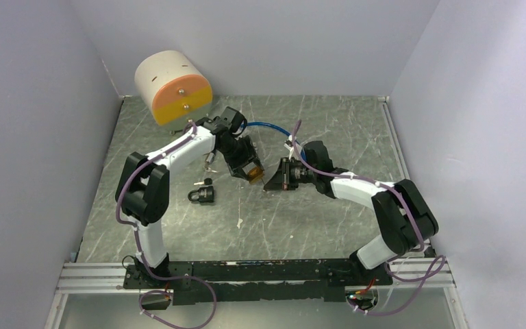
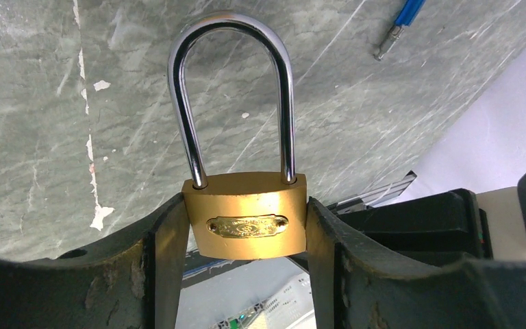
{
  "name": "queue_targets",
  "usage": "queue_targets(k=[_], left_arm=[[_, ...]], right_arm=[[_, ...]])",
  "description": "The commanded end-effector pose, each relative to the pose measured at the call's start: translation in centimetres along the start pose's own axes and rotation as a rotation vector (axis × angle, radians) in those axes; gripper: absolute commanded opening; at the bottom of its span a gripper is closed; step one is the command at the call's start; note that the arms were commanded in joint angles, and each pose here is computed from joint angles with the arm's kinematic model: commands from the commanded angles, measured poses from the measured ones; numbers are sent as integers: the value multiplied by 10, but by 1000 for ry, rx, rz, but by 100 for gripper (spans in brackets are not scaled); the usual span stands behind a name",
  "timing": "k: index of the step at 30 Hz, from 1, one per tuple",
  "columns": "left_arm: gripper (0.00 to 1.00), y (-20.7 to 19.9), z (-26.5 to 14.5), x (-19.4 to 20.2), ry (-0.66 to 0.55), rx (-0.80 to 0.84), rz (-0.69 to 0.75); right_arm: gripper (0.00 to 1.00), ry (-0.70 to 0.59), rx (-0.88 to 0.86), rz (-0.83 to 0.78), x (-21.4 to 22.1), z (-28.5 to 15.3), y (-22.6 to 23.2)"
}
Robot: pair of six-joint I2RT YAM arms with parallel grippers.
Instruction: Unlock with the key
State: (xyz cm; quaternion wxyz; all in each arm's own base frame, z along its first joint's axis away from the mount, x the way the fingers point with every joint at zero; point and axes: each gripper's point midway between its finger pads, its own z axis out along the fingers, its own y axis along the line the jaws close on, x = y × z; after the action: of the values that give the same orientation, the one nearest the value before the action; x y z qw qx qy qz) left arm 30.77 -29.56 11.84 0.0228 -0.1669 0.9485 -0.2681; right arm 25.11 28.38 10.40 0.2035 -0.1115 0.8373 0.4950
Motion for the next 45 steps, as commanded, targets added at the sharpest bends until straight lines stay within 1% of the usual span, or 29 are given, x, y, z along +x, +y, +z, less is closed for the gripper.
queue_targets(k=[1, 9, 14, 21, 26, 31, 40, 45], left_arm=[[2, -32, -33, 1, -31, 124, 24], [3, -31, -35, -1, -45, 118, 27], [2, -31, -35, -3, -62, 116, 31], [3, -30, -34, -3, -63, 119, 30], [3, -29, -32, -2, -62, 124, 25], [3, -26, -30, -2, -60, 117, 17], [3, -25, -32, -2, -67, 112, 16], [3, -25, -33, -1, -71, 119, 12]], right_arm=[[0, -56, -42, -60, -27, 4, 19], [0, -3, -115, -101, -14, 7, 36], [0, 14, -114, -94, -6, 5, 38], [0, -25, -102, -80, -14, 3, 41], [0, -40, -74, -52, -16, 5, 35], [0, -61, -90, -59, -22, 2, 38], [0, -77, -102, -51, -23, -1, 41], [0, -80, -72, -24, -24, -1, 33]])
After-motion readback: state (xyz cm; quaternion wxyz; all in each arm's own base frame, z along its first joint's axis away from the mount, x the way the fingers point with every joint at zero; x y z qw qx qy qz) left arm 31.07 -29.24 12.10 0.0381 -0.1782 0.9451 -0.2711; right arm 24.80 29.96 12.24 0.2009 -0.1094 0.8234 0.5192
